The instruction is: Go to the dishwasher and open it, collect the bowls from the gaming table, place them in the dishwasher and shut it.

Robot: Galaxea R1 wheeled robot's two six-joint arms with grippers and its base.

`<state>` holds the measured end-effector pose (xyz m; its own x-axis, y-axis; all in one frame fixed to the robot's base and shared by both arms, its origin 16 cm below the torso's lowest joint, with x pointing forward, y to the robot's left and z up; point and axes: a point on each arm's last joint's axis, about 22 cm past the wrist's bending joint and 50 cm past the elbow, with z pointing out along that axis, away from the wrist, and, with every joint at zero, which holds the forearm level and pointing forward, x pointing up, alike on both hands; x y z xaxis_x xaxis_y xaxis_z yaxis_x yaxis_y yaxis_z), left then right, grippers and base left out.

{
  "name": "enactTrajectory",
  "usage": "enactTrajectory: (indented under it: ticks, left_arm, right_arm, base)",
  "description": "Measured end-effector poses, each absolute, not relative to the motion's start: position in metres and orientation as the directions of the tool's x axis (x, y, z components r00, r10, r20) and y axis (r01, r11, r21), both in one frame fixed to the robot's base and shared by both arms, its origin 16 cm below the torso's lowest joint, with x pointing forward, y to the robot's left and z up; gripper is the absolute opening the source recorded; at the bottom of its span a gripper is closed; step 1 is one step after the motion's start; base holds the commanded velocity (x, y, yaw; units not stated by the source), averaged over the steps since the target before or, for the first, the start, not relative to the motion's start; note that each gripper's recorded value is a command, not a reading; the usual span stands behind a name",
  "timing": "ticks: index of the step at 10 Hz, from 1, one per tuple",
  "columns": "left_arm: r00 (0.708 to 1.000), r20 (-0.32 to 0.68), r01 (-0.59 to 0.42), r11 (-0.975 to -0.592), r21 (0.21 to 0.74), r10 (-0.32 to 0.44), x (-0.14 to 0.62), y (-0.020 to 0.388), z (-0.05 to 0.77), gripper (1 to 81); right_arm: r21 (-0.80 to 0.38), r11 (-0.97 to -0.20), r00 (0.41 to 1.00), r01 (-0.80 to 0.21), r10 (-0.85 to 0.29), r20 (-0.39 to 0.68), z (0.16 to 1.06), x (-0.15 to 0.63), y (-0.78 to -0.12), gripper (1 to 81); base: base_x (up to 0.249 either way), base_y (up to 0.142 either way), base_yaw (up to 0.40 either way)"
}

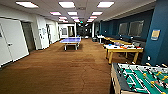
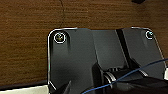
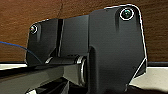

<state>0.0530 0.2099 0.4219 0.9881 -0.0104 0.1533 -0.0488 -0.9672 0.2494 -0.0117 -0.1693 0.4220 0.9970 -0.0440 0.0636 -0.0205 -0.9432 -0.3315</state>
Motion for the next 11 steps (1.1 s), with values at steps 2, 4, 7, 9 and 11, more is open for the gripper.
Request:
enactTrajectory:
  ticks: [2,4,7,9,11]
  left_arm:
    - [0.988,0.155,-0.049,-0.967,0.250,-0.010,0.0535,0.2093,0.4220,81.1]
    - [0.989,0.149,-0.048,-0.967,0.249,-0.010,0.0491,0.2108,0.4214,81.1]
    - [0.989,0.149,-0.047,-0.967,0.250,-0.010,0.0491,0.2097,0.4215,81.1]
    - [0.989,0.149,-0.047,-0.967,0.250,-0.010,0.0490,0.2097,0.4214,81.1]
    - [0.989,0.148,-0.047,-0.967,0.250,-0.010,0.0483,0.2096,0.4214,81.1]
  right_arm:
    - [-0.334,-0.942,0.997,-0.020,-0.044,0.064,0.4222,-0.0119,-0.1672,81.1]
    - [-0.334,-0.942,0.997,-0.020,-0.044,0.064,0.4223,-0.0115,-0.1670,81.1]
    - [-0.334,-0.942,0.997,-0.020,-0.044,0.064,0.4222,-0.0118,-0.1671,81.1]
    - [-0.334,-0.942,0.997,-0.021,-0.044,0.063,0.4222,-0.0122,-0.1671,81.1]
    - [-0.337,-0.941,0.997,-0.020,-0.044,0.063,0.4224,-0.0126,-0.1650,81.1]
  base:
    - [0.137,0.000,0.000]
    - [0.143,0.000,0.000]
    - [0.146,0.000,0.000]
    - [0.155,0.000,0.000]
    - [0.164,0.000,0.000]
